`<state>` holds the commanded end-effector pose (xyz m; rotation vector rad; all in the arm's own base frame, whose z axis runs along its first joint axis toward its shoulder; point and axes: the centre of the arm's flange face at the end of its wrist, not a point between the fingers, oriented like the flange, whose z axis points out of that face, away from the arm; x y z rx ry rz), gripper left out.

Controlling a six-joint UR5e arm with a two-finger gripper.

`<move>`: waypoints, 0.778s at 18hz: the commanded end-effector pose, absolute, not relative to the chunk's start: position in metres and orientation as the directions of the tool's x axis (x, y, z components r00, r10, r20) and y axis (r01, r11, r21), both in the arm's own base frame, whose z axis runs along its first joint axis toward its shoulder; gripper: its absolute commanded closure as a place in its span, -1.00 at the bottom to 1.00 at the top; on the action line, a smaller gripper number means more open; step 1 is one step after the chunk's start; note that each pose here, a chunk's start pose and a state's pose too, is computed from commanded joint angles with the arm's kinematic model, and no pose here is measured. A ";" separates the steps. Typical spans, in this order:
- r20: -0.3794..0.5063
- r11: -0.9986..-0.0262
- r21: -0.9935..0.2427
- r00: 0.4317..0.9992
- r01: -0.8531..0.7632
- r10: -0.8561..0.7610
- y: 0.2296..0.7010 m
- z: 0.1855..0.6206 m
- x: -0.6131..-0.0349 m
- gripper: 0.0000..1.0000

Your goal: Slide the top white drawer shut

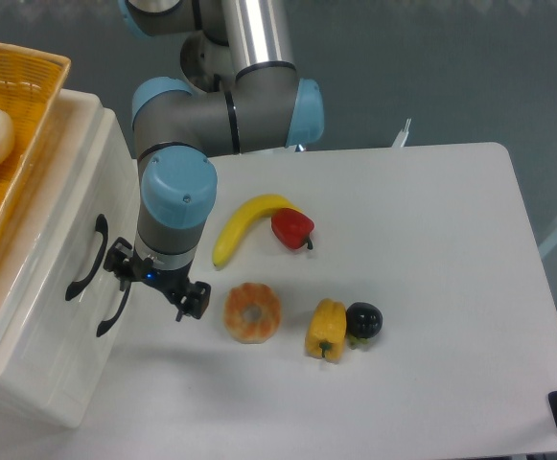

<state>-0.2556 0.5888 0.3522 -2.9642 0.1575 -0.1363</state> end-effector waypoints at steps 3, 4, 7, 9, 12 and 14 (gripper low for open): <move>0.008 -0.972 -0.180 0.988 -0.153 -0.157 0.578 0.379 -0.267 -1.00; -0.036 -0.967 -0.162 0.980 -0.198 -0.195 0.574 0.387 -0.270 -1.00; -0.097 -0.933 -0.122 0.939 -0.339 -0.329 0.565 0.396 -0.276 -1.00; -0.122 -0.918 -0.126 0.924 -0.375 -0.361 0.556 0.409 -0.287 -1.00; -0.151 -0.922 -0.116 0.924 -0.370 -0.352 0.542 0.420 -0.303 -1.00; -0.205 -0.912 -0.029 0.895 -0.410 -0.396 0.525 0.429 -0.320 -1.00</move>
